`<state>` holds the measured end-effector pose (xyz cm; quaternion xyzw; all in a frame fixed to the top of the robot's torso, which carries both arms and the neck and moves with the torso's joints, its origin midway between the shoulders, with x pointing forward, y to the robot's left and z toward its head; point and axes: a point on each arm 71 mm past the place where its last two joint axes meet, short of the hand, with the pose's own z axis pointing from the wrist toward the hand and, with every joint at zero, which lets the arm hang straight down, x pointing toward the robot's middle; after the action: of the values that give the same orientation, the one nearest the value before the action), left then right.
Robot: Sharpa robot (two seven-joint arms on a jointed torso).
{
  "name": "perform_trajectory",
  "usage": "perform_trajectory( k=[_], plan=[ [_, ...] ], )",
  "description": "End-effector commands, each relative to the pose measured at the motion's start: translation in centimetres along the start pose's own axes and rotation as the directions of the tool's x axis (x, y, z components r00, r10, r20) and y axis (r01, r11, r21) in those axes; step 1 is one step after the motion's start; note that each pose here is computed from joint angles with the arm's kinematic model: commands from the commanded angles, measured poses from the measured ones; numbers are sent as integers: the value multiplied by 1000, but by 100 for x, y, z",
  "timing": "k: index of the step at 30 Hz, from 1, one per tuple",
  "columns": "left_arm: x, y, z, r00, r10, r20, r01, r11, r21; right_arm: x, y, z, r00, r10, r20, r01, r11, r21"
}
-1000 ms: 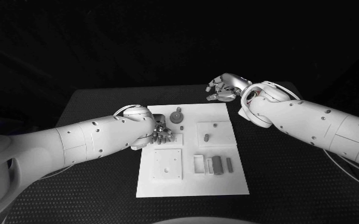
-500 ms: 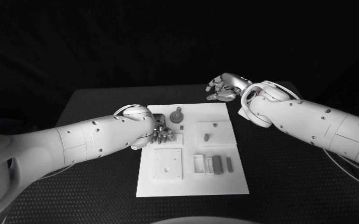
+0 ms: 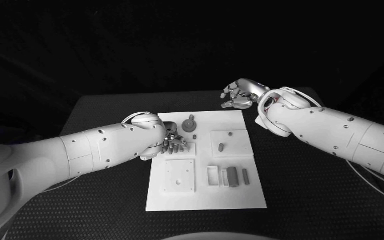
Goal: Assemble the parts on the task board
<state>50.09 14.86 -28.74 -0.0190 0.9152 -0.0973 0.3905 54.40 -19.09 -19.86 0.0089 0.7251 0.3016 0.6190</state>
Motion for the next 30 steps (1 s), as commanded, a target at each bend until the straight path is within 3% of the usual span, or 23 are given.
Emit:
perform_trajectory(
  k=[1, 8, 15, 20, 24, 30],
  plan=[
    [-10, -1, -5, 1000, -25, 9, 25, 1000, 16, 13, 6, -1, 1000, -1, -12, 1, 1000, -7],
    [-77, 36, -40, 995, -97, 1, 97, 995, 22, 14, 2, -2, 1000, -1, -12, 1, 1000, -6],
    [-272, 95, -115, 988, -153, 37, 152, 988, 28, 11, -7, -5, 1000, -1, -10, 1, 1000, -4],
    [-529, 223, -145, 976, -203, 80, 203, 979, 10, 7, -17, -6, 1000, -2, -10, 2, 1000, -1],
    [-761, 349, -156, 967, -208, 146, 213, 977, -14, 6, -22, -7, 1000, -2, -9, 2, 1000, 0],
    [-962, 509, -139, 960, -217, 179, 230, 971, -59, 2, -26, -11, 1000, -2, -8, 2, 1000, 1]
  ],
)
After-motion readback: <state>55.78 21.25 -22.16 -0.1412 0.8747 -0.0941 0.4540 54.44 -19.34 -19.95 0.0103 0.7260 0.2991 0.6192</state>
